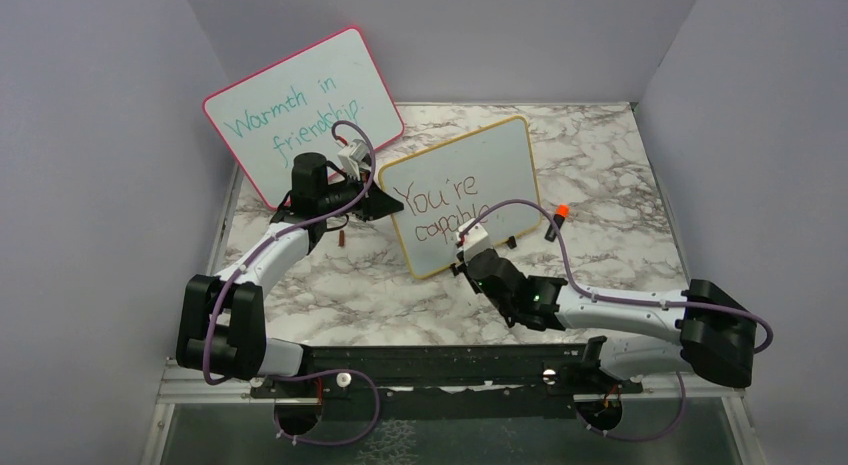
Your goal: Write a sentence on the whiteboard
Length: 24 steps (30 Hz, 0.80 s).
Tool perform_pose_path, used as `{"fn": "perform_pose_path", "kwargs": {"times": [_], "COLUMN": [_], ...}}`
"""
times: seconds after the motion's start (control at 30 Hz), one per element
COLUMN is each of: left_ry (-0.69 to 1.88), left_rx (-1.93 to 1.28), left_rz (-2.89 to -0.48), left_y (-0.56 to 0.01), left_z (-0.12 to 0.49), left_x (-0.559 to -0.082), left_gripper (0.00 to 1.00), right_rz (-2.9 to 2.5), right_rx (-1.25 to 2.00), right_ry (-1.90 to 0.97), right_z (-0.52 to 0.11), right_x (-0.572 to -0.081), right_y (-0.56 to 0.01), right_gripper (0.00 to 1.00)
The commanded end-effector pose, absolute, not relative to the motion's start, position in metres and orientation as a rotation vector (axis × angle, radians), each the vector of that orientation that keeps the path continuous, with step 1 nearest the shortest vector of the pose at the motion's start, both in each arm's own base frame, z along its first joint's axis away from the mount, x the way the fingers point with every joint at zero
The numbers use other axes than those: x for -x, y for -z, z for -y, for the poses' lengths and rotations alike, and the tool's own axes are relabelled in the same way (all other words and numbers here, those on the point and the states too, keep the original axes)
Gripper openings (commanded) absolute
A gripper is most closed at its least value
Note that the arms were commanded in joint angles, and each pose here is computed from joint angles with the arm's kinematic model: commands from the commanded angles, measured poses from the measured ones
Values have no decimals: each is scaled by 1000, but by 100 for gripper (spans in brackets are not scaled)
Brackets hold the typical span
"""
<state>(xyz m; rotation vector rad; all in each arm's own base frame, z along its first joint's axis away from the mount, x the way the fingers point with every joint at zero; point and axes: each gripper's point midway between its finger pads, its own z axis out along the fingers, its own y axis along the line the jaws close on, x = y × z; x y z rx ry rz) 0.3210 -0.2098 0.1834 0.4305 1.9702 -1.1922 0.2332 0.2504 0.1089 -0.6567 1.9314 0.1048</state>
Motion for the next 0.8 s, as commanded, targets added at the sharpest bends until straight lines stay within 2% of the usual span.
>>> {"fn": "perform_pose_path", "kwargs": {"times": [0.0, 0.77], "left_ry": [1049, 1030], "left_rx": [-356, -355], "left_rz": [-2135, -2139], "left_y": [-135, -136], "left_z": [196, 194], "left_x": [-323, -325], "left_gripper": [0, 0], "right_rz": [-1884, -1898], "right_rx": [615, 699], "right_ry": [-144, -197], "right_z": [-263, -268], "right_x": [-240, -230], "right_y": [-126, -119], "right_gripper": [1, 1]}}
